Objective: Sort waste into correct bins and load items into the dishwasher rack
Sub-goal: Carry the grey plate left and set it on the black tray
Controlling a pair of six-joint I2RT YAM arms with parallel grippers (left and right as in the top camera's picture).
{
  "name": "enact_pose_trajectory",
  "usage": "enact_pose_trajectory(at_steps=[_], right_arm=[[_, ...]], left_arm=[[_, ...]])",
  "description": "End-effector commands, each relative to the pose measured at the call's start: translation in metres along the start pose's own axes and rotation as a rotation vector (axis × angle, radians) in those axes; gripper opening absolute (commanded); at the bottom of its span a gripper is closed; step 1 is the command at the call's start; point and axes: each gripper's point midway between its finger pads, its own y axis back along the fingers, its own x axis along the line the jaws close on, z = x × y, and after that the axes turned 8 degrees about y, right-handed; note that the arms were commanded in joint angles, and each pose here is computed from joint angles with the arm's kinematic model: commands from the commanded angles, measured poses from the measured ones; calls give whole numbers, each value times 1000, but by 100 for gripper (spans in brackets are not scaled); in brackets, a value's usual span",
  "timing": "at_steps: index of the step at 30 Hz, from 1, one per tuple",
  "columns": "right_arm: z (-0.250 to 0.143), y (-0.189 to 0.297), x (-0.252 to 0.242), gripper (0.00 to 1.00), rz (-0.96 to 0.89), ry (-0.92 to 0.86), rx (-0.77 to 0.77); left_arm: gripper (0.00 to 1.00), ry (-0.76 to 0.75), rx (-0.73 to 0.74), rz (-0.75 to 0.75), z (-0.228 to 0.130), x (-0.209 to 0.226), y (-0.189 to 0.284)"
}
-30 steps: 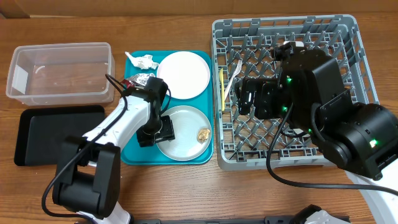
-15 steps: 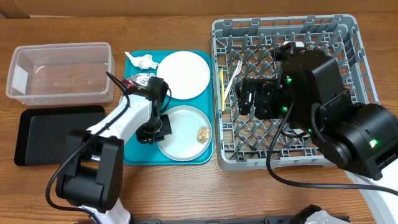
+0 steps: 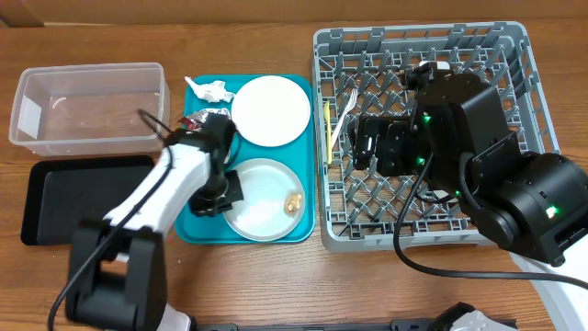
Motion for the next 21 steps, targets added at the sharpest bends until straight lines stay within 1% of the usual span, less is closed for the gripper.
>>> enact_pose_trajectory(at_steps=[1,5,7,12,15,18,21], right_arm=[[5,3,-2,100,-7,-9,-21],[5,3,-2,100,-7,-9,-21],[5,4,-2,100,-6,-9,-21],[5,3,-2,100,-6,-9,-20],[4,4,-2,100,-6,-9,-20],[5,3,-1,100,-6,-9,-21],[5,4,-1,100,-6,-9,-21]], left_arm=[[4,34,-100,-23,12,20,28],[4,40,-124,-97,12,29,49],[4,30,-138,-165,11,32,63],[4,43,-155,-214,9,44,78],[4,88,-179,-232,11,64,88],[4,102,-182,-335,11,67,99],[4,162,-199,-397,14,82,107]])
